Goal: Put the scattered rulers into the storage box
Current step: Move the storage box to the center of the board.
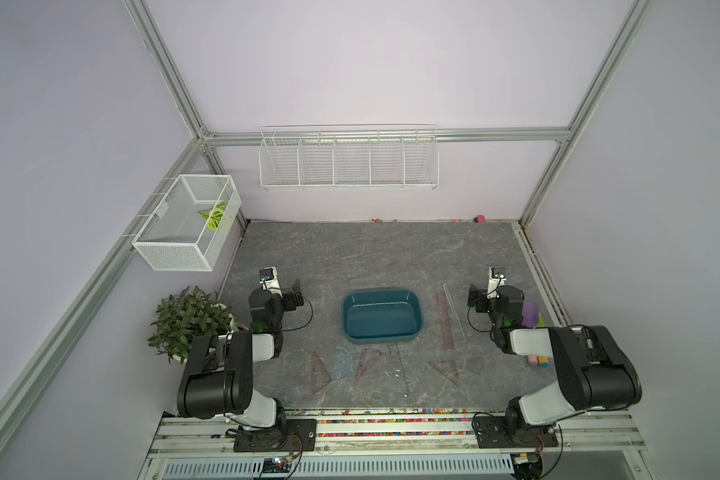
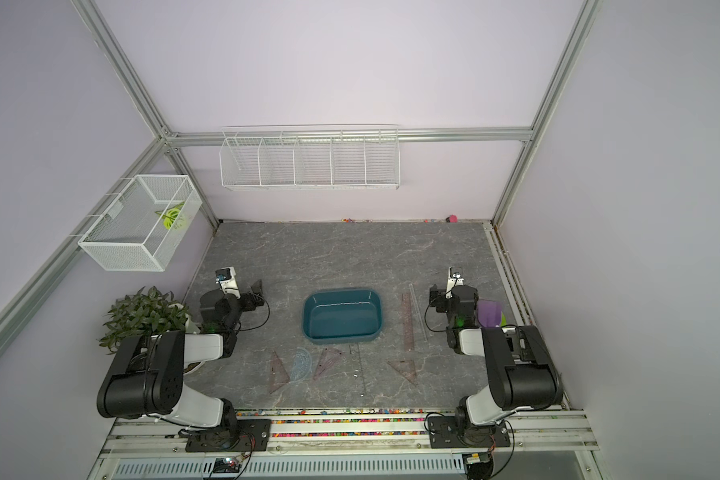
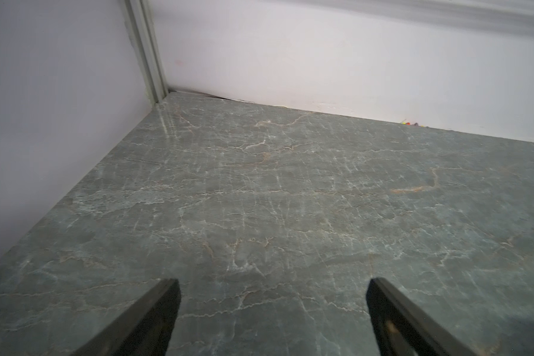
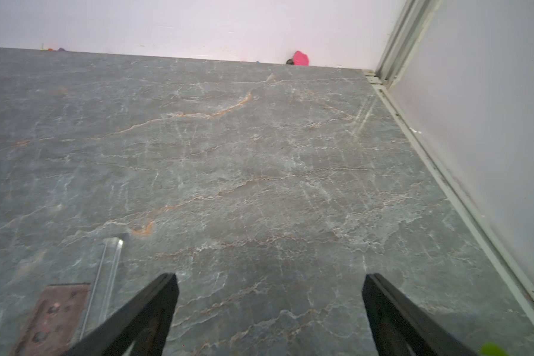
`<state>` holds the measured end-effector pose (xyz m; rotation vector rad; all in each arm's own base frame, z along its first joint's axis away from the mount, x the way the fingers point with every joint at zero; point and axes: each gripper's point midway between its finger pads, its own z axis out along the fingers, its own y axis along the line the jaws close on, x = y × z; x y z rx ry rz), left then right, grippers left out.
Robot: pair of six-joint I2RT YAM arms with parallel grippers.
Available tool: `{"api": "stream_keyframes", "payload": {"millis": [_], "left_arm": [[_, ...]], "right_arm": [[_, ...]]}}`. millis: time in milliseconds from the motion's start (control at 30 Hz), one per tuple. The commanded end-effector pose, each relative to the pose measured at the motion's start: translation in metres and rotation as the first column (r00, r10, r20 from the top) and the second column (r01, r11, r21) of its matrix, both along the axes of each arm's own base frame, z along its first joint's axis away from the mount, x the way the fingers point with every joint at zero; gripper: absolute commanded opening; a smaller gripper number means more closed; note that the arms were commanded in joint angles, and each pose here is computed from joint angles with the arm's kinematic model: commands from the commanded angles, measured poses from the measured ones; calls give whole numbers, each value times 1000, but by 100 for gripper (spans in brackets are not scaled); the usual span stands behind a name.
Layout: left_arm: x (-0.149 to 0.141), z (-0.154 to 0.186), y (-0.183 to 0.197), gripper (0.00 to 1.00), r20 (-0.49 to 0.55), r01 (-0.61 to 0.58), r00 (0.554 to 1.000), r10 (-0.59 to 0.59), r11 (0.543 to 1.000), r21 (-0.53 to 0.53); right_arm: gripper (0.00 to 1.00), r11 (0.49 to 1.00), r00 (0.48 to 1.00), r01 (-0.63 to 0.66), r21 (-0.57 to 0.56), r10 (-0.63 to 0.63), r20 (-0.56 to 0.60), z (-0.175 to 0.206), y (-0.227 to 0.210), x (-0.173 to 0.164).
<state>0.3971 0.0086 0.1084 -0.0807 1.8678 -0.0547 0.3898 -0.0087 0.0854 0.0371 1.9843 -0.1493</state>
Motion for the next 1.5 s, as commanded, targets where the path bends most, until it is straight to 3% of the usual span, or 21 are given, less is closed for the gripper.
{"api": "stream_keyframes", "payload": {"millis": [0,133,300,433,567,800,1033,1167,1467], "left_arm": [[9,35,29,100,-24,-226,974,226,974,26],[13,60,27,100,-165,-369,914,370,929,36],[14,65,-53,100,-274,-276,926,260,961,-18],[1,43,-103,96,-422,-176,902,85,968,-181],[-24,22,-138,88,-520,-88,848,-102,941,-328],[-70,9,-161,88,-617,-19,743,-260,913,-408],[-101,-24,-191,74,-704,-4,564,-432,851,-525],[-105,-35,-191,73,-724,7,535,-435,859,-512],[-93,-42,-214,72,-691,16,498,-524,802,-597]], "right_arm": [[99,992,990,124,-36,-121,77,46,-13,-9],[99,987,996,79,143,-73,-42,83,22,-9],[99,967,967,-88,240,140,-213,81,104,-13],[98,877,870,-230,421,379,-316,63,168,-32],[95,816,747,-308,489,526,-408,43,203,-62],[81,749,620,-315,583,628,-470,17,222,-91],[63,728,574,-307,613,655,-491,9,231,-100],[58,736,561,-300,607,651,-512,1,232,-102],[54,731,527,-288,619,661,-535,-13,240,-102]]}}
